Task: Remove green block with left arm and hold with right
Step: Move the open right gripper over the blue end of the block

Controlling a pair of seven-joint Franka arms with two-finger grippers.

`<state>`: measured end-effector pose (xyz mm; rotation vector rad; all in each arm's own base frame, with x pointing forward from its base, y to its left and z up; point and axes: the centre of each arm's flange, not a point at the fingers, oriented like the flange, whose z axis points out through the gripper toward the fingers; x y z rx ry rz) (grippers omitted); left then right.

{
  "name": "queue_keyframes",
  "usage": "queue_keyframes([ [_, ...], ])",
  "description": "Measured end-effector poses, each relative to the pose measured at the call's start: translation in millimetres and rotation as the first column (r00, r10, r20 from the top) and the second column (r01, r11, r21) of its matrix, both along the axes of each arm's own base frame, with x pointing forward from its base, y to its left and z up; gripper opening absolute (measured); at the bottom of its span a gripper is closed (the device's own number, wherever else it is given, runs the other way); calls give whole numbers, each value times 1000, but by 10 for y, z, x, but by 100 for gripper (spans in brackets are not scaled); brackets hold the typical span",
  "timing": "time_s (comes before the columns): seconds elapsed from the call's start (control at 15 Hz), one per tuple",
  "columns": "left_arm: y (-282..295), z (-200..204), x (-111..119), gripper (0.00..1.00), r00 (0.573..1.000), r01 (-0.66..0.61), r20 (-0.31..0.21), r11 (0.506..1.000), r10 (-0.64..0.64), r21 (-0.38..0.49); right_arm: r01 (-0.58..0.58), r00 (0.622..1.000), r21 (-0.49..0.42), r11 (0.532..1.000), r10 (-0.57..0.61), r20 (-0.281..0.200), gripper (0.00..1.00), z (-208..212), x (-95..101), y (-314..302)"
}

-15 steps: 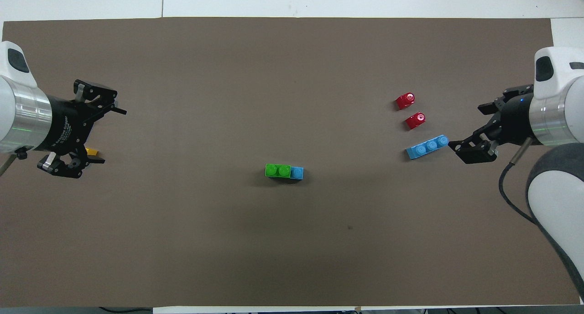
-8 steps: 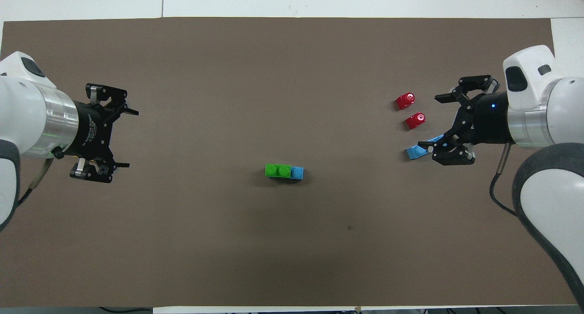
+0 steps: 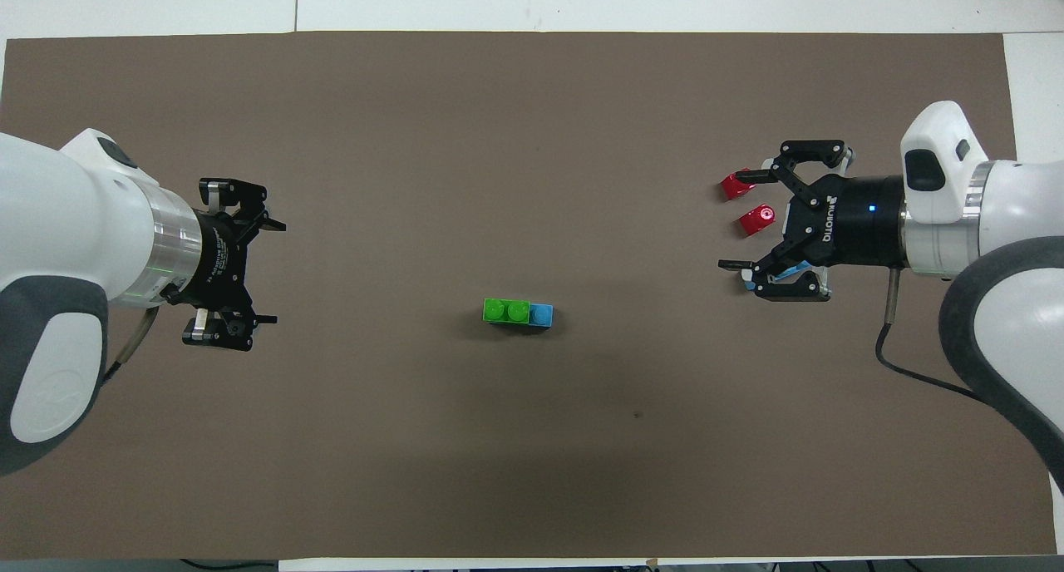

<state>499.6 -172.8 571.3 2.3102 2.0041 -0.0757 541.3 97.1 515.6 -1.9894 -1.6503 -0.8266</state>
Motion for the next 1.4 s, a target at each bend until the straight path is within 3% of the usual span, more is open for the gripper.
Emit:
queue_keyframes([
  [0.13, -81, -68, -35, 100, 1000, -13, -3, 1000, 13, 0, -64, 997, 43, 997, 62, 36, 90, -236, 44, 28],
  [0.67, -266, -243, -177, 100, 999, -50, 7, 999, 50, -6, -172, 978, 143, 975, 152, 140, 90, -740, -68, 307],
  [1.06, -456, -339, -273, 100, 999, -36, 3, 999, 36, -5, -160, 973, 159, 974, 128, 192, 90, -1002, -218, 850],
  [1.4, -464, -365, -280, 100, 999, -38, 0, 999, 38, -4, -187, 961, 194, 963, 139, 237, 90, -1412, -195, 920],
])
